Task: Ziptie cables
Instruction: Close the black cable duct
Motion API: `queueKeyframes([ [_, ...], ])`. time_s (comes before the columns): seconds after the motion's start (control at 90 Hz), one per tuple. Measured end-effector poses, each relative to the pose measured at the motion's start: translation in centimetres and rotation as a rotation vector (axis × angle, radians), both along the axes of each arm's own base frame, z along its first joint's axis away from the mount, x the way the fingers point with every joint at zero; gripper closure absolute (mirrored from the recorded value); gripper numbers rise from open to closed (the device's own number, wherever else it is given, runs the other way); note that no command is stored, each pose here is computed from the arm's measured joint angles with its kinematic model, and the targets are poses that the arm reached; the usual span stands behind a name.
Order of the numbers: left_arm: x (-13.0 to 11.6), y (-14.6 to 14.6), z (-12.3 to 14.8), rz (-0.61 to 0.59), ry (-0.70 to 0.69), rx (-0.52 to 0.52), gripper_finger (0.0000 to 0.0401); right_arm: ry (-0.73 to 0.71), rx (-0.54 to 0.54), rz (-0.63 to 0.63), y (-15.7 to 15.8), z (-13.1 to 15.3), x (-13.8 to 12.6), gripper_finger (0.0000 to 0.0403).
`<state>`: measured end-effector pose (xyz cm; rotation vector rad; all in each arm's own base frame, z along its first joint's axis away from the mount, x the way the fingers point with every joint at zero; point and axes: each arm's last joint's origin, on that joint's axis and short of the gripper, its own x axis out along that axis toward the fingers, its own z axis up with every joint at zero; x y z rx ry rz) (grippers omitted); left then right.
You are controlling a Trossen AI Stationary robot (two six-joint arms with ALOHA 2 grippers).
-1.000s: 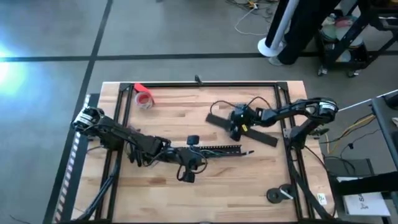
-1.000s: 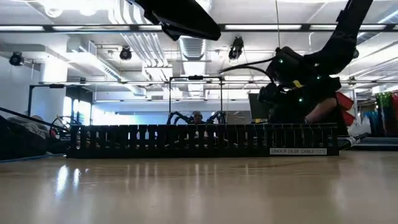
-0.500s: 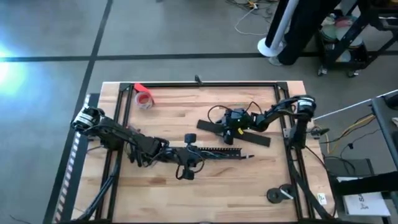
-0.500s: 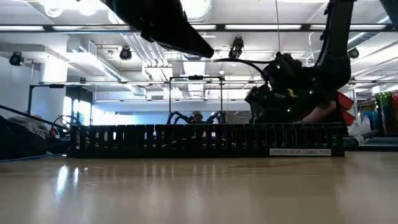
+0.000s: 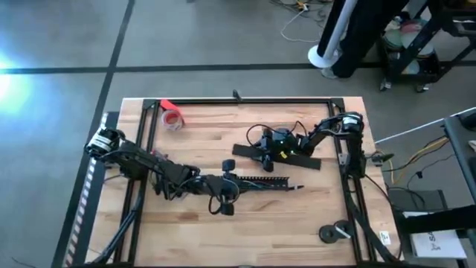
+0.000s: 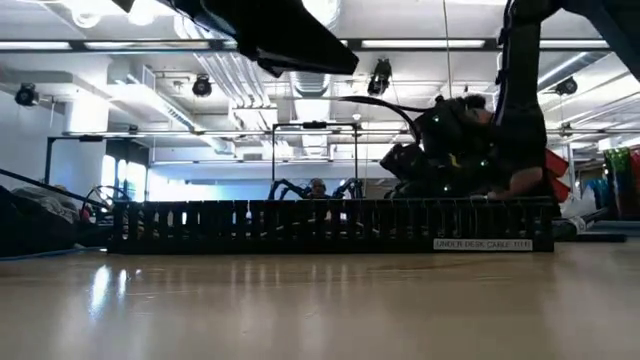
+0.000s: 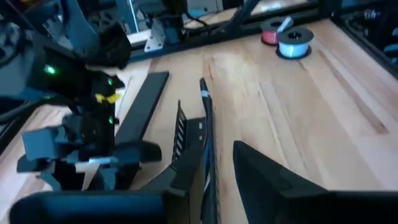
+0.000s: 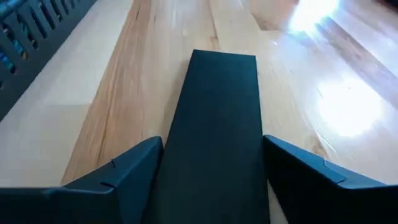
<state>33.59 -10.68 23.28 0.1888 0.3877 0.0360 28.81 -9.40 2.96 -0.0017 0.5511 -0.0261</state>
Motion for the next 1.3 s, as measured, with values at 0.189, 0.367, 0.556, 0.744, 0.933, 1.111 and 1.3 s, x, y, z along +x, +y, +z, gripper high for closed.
queueKeyframes([
  [0.189,0.6,-0.2,0.0,-0.008,-0.070,-0.002,0.0326,-0.062,-0.039,-0.029,-0.2,-1.1,0.3,0.0152],
  [0.367,0.9,-0.3,-0.6,-0.009,-0.062,0.002,0.0326,-0.064,-0.042,-0.024,-0.4,-1.1,0.7,0.0160],
  [0.556,1.0,-0.3,-0.6,-0.007,-0.076,-0.005,0.0326,-0.062,-0.053,-0.006,-0.3,-1.1,0.8,0.0204],
  [0.744,1.0,-0.3,-0.6,-0.007,-0.076,-0.006,0.0326,-0.059,-0.038,-0.010,-0.3,-1.0,0.8,0.0215],
  [0.933,1.0,-0.3,-0.6,-0.007,-0.072,-0.004,0.0326,-0.047,-0.010,-0.041,-0.4,-0.2,0.7,0.0172],
  [1.111,1.0,-0.3,-0.6,-0.007,-0.072,-0.004,0.0326,-0.033,-0.009,-0.044,-0.4,0.8,0.7,0.0117],
  [1.3,1.0,-0.3,-0.6,-0.007,-0.072,-0.003,0.0326,-0.029,-0.030,-0.065,-0.5,0.8,0.9,0.0085],
])
